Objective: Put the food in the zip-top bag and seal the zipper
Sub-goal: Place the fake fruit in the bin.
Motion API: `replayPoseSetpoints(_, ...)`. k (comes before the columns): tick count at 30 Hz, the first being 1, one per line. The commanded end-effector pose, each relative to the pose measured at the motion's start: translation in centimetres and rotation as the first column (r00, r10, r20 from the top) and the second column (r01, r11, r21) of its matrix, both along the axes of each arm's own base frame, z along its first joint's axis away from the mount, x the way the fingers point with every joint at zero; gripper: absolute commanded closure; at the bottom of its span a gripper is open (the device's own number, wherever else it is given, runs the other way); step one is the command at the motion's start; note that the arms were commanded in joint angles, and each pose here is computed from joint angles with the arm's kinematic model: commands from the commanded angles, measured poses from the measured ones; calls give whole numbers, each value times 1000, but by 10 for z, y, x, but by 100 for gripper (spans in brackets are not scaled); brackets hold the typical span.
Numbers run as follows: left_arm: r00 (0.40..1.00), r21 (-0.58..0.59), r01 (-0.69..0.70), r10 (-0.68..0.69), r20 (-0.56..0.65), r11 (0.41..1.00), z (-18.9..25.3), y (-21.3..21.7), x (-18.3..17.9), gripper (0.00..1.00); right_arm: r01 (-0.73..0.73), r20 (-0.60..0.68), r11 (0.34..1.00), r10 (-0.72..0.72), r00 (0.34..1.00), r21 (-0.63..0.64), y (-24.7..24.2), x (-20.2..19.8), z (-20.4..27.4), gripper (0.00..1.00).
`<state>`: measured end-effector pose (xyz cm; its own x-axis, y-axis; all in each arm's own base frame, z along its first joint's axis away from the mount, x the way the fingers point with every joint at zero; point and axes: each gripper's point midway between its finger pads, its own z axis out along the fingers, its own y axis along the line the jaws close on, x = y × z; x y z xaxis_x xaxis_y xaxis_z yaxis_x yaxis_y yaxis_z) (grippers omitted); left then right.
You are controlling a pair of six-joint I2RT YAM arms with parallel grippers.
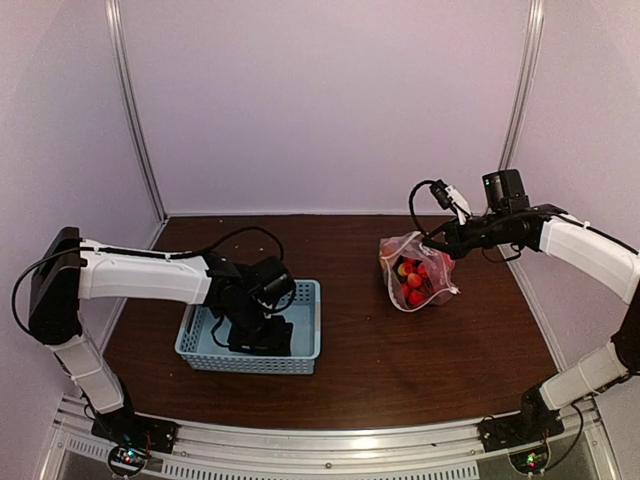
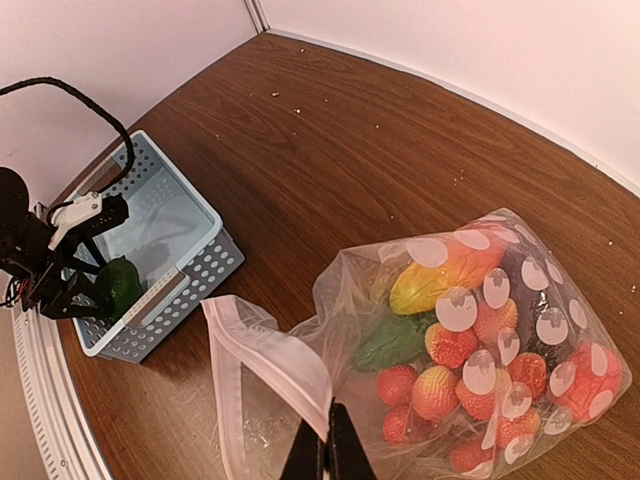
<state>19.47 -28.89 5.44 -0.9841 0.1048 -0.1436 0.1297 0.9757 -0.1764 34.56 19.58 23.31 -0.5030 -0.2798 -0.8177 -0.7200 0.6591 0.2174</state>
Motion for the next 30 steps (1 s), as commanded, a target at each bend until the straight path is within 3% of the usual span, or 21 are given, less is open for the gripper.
replayPoseSetpoints(1,1000,-61,4,-4,5,998,-3,-19,6,24,-16,8,1000,16,1000,14,1,-4,0,100)
replayPoseSetpoints(11,988,29,70,-73,137,997,-2,-30,46,27,-12,7,1000,12,1000,16,0,-4,1,100)
replayPoseSetpoints(16,959,90,155,-171,225,984,14,-34,65,27,-9,8,1000,9,1000,15,-1,-4,1,100)
replayPoseSetpoints(20,958,139,177,-203,204,974,12,-25,67,19,-10,5,1000,10,1000,16,-1,-4,0,100)
replayPoseSetpoints(24,966,155,121,-152,211,981,11,-17,73,10,-10,3,1000,10,1000,14,0,-3,-1,100)
replayPoseSetpoints(30,975,40,19,-28,219,999,9,-29,76,9,-11,-1,1000,11,1000,15,0,-4,-2,100)
